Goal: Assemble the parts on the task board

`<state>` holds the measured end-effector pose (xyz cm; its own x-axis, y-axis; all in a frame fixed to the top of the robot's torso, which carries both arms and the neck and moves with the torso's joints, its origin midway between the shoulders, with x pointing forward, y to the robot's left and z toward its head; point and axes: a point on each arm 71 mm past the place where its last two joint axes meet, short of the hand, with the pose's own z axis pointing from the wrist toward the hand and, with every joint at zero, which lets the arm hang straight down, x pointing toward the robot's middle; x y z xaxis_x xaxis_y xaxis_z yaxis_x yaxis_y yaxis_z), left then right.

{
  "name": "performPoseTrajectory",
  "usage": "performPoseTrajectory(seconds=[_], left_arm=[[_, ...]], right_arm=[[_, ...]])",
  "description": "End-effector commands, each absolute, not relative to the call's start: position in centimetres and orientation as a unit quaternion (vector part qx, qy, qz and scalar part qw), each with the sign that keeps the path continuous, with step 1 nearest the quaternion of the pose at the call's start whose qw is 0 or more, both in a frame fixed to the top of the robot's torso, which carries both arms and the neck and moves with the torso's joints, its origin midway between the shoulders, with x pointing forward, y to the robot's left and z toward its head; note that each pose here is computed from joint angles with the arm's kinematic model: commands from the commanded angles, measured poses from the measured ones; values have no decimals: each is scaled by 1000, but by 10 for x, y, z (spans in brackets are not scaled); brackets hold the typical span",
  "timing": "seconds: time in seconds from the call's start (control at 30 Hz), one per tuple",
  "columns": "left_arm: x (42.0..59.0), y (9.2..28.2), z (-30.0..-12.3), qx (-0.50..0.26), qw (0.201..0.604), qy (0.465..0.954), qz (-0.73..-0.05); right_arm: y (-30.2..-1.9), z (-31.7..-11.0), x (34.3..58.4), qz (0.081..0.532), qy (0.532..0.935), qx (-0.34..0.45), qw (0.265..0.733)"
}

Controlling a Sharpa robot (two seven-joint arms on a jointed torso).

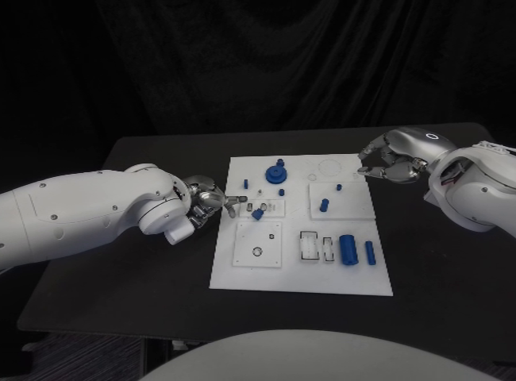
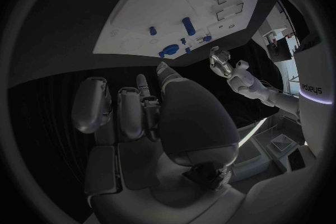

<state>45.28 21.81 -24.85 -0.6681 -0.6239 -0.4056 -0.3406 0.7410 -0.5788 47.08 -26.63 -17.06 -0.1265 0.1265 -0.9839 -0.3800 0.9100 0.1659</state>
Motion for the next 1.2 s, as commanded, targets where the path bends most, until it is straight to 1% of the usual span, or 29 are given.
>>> performPoseTrajectory(seconds=[0.03,0.23,0.4,0.5,0.8,1.2], left_arm=[[451,218,-253,-229,298,906,-196],[452,216,-256,-210,299,913,-180],[454,214,-258,-184,317,915,-166],[456,213,-259,-174,321,917,-159],[462,210,-262,-160,319,923,-147],[466,203,-266,-144,305,930,-147]], right_arm=[[-267,-172,470,186,730,-84,653],[-267,-172,470,187,730,-85,652],[-266,-173,470,188,730,-86,651],[-266,-173,470,187,731,-85,651],[-267,-174,470,187,733,-85,649],[-266,-176,470,187,734,-85,648]])
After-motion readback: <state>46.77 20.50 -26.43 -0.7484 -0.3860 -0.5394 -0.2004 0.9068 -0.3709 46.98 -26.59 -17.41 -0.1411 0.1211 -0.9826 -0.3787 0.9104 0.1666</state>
